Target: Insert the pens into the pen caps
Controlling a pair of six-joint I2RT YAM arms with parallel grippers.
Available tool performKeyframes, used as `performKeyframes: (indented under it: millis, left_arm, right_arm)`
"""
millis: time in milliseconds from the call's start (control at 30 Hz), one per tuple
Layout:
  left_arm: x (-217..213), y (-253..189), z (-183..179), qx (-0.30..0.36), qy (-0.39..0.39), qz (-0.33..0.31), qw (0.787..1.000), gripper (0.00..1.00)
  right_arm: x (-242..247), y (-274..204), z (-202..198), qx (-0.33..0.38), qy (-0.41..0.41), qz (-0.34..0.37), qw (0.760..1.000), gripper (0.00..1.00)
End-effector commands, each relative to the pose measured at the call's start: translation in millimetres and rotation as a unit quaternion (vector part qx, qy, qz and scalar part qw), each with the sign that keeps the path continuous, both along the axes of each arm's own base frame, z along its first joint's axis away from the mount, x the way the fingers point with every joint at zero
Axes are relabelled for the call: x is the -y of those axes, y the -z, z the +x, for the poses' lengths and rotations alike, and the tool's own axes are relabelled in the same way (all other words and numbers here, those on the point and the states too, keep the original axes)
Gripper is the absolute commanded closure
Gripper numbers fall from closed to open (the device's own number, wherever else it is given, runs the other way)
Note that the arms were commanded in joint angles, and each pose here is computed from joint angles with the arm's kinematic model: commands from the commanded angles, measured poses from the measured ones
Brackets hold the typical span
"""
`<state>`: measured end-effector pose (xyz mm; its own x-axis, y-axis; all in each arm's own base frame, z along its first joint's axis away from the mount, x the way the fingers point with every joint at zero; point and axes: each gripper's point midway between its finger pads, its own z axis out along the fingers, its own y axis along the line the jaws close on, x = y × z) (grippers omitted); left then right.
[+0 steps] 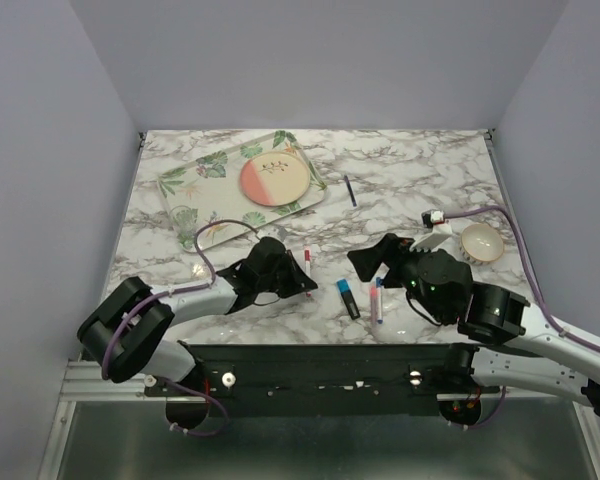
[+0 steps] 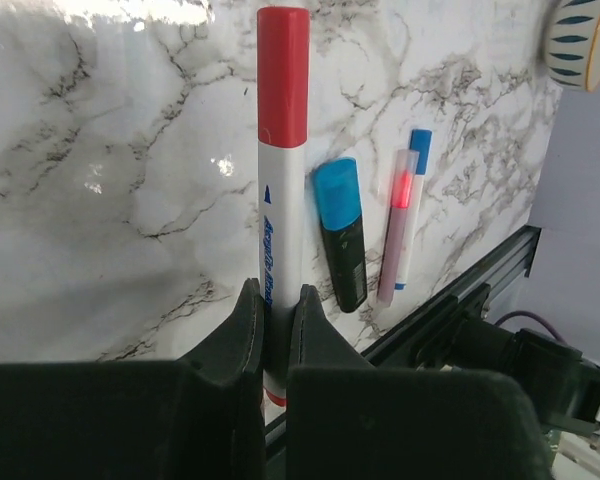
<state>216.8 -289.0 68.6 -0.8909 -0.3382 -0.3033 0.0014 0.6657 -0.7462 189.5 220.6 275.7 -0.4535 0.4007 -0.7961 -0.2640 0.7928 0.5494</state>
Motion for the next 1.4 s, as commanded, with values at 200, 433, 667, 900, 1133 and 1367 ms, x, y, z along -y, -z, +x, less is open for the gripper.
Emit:
performKeyframes:
  millis: [200, 433, 667, 900, 1133, 1367]
  left_arm:
    - [30.9, 43.3, -30.9, -0.087, -0.003, 0.023, 0.996, 0.82]
    - [42.6, 22.2, -36.4, -0.077, 0.015, 0.023, 0.997, 0.60]
    - [32.3, -8.6, -29.3, -0.033, -0.006, 0.023, 0.999, 0.48]
    - [-17.1, -46.2, -6.6, 0.104, -0.052, 0.085, 0.990, 0.41]
    - [-59.4, -115.6, 7.2, 0.244, -0.059, 0.142, 0.958, 0.10]
    - [-92.5, -156.9, 15.2, 0.323, -0.068, 0.200, 0.922, 0.01]
  right_arm:
    - [18.0, 4.3, 4.8, -0.003, 0.044, -0.006, 0.999, 0.07]
    - [28.6, 6.9, 15.8, 0.008, 0.067, -0.080, 0.995, 0.02]
    - [23.8, -2.4, 38.4, 0.019, 0.058, -0.108, 0.992, 0.06]
    - [17.8, 27.1, 108.3, -0.017, 0.016, -0.177, 0.984, 0.13]
    - [10.0, 80.5, 191.3, -0.064, 0.018, -0.270, 0.961, 0.23]
    - [5.9, 137.2, 268.4, -0.133, 0.040, -0.329, 0.934, 0.31]
